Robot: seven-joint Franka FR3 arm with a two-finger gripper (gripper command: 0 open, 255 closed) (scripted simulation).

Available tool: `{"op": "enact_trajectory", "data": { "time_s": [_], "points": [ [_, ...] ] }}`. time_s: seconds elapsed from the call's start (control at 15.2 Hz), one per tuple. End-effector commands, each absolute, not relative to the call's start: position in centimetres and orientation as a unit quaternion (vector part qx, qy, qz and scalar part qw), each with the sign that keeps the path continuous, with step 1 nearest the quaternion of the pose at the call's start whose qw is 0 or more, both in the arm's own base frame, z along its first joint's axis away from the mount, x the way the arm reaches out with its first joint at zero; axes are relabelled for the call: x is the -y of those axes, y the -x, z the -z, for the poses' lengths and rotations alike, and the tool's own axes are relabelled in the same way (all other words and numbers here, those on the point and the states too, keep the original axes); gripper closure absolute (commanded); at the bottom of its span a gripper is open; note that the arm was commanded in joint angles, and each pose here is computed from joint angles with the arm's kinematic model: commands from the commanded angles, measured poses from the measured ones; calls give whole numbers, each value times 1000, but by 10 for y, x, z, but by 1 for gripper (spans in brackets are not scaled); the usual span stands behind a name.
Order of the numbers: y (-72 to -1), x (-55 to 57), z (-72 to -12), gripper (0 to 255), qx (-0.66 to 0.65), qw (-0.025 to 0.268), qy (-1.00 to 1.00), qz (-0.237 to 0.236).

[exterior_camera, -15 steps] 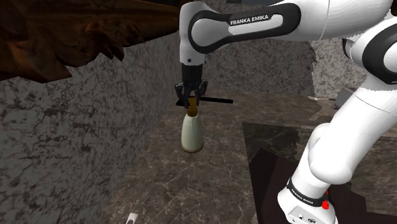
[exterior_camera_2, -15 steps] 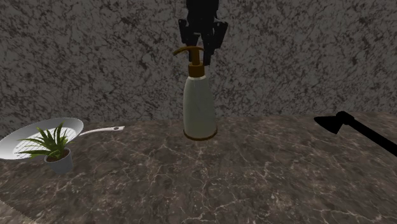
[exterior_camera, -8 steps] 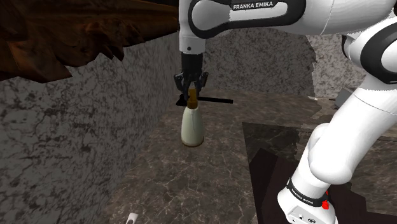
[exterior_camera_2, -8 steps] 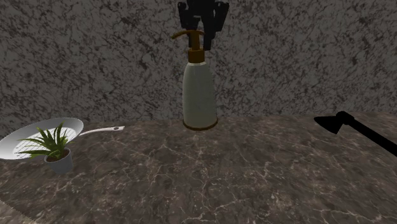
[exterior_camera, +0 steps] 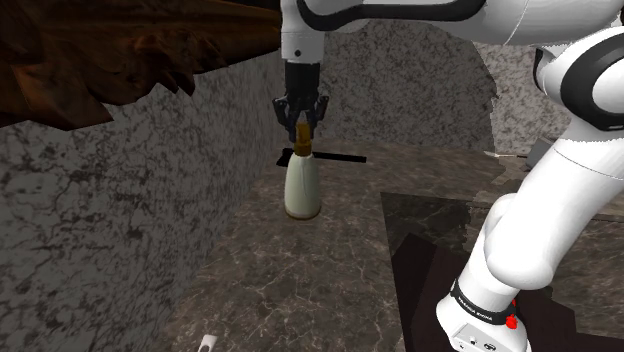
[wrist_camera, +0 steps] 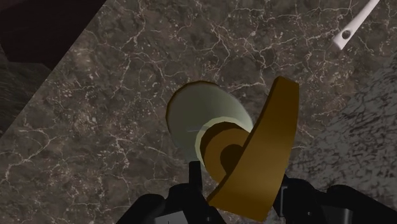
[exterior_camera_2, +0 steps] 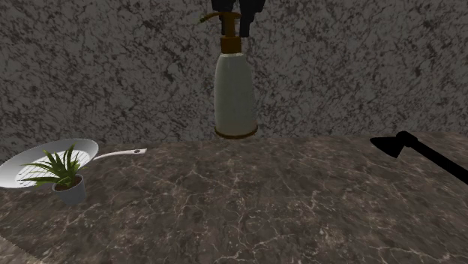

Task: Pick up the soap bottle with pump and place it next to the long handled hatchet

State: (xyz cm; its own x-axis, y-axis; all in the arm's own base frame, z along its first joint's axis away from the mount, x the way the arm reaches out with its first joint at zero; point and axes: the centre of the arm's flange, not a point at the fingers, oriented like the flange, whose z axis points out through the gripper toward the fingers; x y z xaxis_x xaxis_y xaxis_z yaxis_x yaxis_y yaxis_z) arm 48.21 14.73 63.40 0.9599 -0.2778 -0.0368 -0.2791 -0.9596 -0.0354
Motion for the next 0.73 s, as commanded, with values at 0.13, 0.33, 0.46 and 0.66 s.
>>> {"op": "enact_trajectory", "data": {
  "time_s": [0.13, 0.33, 0.46, 0.66],
  "points": [
    [-482, -148, -655, 255, -141, 20, 990, -16],
    [-482, -148, -671, 255, -141, 20, 990, -16],
    [-482, -148, -682, 255, -141, 20, 990, -16],
    [-482, -148, -698, 255, -141, 20, 990, -16]
  ]
}}
